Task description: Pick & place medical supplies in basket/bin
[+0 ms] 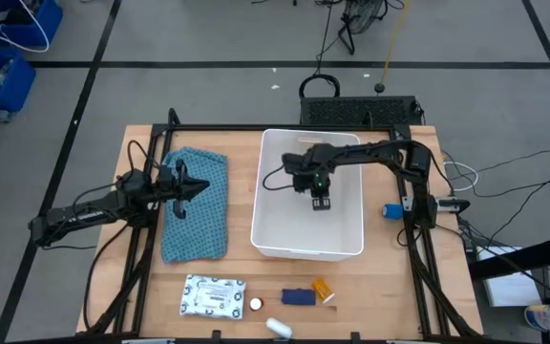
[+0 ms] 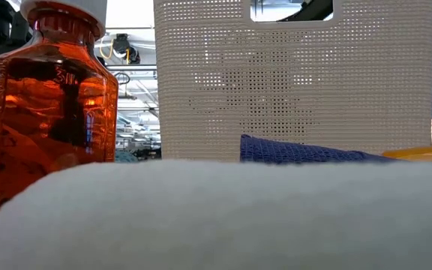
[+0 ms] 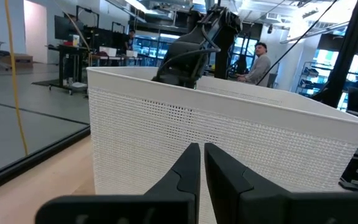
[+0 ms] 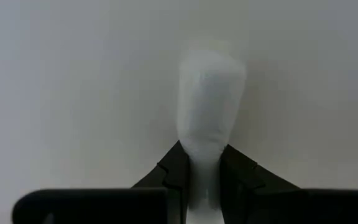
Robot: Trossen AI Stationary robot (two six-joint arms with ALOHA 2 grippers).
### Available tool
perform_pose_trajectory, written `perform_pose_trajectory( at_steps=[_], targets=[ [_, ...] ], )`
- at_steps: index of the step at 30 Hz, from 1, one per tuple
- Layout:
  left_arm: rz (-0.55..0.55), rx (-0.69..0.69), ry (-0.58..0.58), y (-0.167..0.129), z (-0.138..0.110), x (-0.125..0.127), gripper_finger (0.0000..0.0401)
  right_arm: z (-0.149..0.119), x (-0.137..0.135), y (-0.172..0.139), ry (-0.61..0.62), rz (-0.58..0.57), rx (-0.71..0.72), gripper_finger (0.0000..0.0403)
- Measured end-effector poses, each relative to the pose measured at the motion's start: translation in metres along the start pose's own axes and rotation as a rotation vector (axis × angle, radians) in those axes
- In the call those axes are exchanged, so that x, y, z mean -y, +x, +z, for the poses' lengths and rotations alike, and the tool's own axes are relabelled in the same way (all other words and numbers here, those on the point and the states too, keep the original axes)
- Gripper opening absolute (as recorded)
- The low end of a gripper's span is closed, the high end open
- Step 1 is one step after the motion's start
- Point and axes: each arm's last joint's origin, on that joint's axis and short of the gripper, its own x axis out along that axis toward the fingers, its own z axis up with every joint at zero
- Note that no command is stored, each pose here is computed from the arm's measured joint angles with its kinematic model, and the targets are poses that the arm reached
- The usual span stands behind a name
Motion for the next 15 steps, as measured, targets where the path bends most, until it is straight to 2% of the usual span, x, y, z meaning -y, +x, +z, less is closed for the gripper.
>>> perform_pose_trajectory(
  at_steps=[8, 15],
  targets=[
    [0.000, 0.001, -0.001, 0.000, 0.000, 0.000, 0.0026, -0.008, 0.000, 0.012, -0.007, 0.009, -0.020, 0.0056],
    [0.000, 0.001, -0.001, 0.000, 0.000, 0.000, 0.0026, -0.009, -0.001, -0.002, 0.005, -0.011, 0.012, 0.0129]
  ],
)
